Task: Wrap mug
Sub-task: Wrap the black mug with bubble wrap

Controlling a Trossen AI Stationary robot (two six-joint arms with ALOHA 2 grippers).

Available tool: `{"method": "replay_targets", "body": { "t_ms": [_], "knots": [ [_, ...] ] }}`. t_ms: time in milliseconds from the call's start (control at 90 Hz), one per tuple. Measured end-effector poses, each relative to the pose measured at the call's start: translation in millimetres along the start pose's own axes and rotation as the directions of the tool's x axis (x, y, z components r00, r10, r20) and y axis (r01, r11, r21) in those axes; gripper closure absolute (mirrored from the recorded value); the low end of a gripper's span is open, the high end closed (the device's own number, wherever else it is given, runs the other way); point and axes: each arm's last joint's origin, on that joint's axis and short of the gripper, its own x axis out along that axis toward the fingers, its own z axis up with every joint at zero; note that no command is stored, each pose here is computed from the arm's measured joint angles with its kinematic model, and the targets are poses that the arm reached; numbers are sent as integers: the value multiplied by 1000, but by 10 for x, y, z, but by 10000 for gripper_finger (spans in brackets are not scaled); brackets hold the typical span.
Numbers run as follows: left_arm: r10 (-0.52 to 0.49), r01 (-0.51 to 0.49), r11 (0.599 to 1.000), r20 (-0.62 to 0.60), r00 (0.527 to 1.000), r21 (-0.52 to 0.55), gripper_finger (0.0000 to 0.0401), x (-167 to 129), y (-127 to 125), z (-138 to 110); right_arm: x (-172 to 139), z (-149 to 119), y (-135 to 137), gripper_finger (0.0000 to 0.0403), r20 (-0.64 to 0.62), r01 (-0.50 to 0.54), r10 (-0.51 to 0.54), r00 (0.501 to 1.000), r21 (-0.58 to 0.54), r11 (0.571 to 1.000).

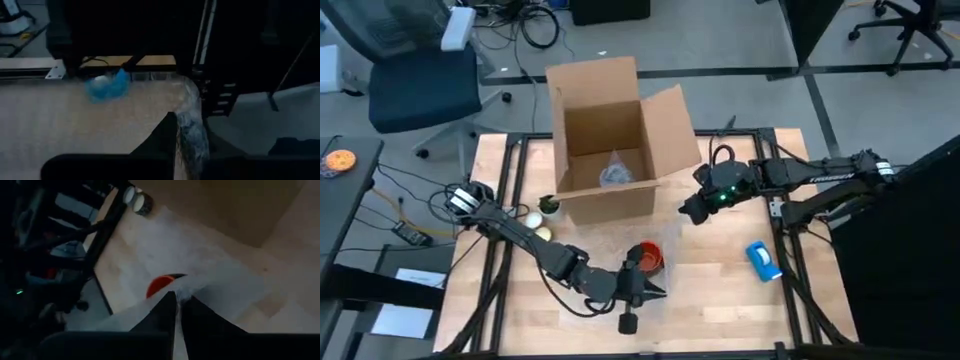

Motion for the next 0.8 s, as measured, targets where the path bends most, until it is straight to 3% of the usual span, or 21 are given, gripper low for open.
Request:
{"method": "replay_targets", "body": {
  "t_ms": [200, 422, 800],
  "knots": [
    [-26, 26, 1000, 2, 1000, -2, 401, 0, -7, 5, 1, 28, -18, 403, 28, 19, -18, 999, -27, 999],
    [-37, 37, 999, -20, 999, 4, 401, 0, -9, -15, -2, 32, 39, 403, 51, -20, 28, 998, -149, 989],
    [129, -125, 991, -97, 987, 53, 401, -59, 117, -49, -10, -49, 122, 403, 35, -63, 74, 997, -250, 966]
  ]
}}
